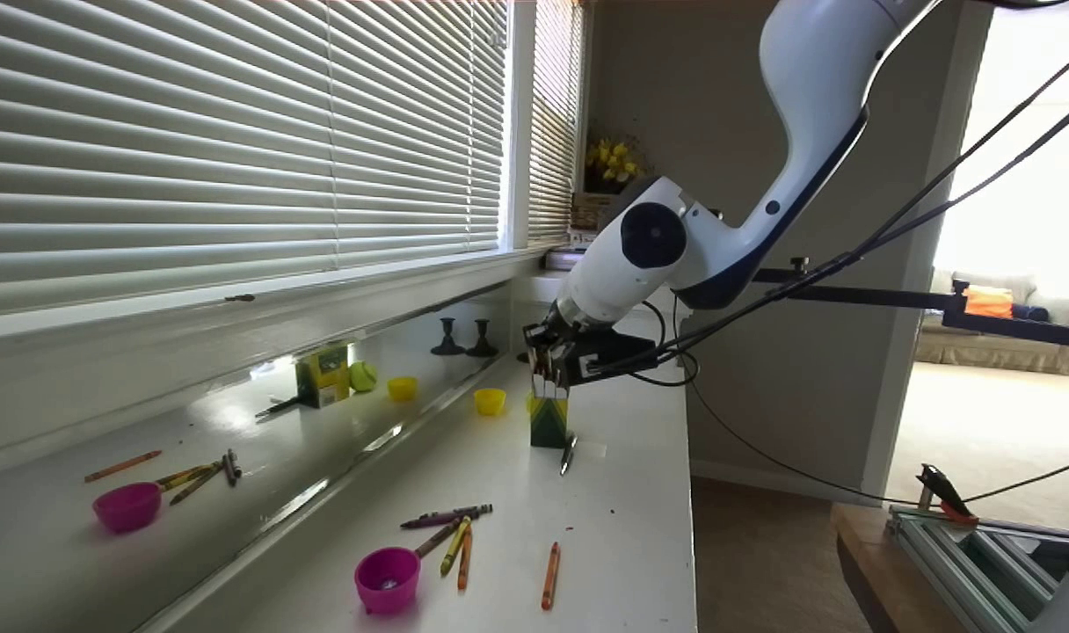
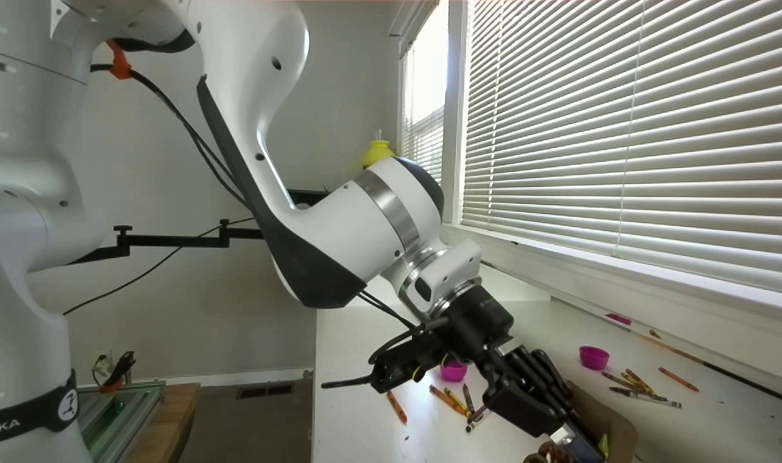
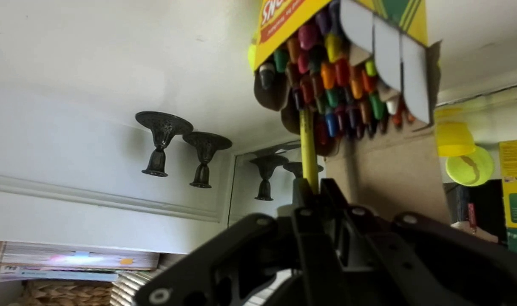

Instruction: Put one crayon back into the box

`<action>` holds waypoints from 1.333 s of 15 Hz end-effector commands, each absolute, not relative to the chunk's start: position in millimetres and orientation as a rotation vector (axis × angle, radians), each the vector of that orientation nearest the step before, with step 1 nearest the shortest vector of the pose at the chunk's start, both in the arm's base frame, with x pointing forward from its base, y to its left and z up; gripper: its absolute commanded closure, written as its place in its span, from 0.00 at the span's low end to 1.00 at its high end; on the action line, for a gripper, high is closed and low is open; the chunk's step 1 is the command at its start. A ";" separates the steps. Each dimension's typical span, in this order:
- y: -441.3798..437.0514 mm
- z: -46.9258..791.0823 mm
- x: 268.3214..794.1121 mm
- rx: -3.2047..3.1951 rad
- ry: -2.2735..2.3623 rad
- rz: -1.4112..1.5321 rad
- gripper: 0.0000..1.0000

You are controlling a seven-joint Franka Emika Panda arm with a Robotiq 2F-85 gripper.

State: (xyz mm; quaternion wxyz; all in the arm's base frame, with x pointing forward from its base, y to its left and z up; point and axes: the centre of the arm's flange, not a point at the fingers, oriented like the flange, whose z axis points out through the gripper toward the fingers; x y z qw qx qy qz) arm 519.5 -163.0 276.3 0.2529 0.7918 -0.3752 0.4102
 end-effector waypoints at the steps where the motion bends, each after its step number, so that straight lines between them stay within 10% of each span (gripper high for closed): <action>1: -163.0 261.0 521.0 2.180 -1.018 1.130 0.98; 11: -160.3 230.7 516.3 2.193 -1.081 1.072 0.98; 12: -159.5 232.2 516.2 2.189 -1.084 1.077 0.65; 20: -146.2 304.2 496.2 2.197 -0.997 1.049 0.17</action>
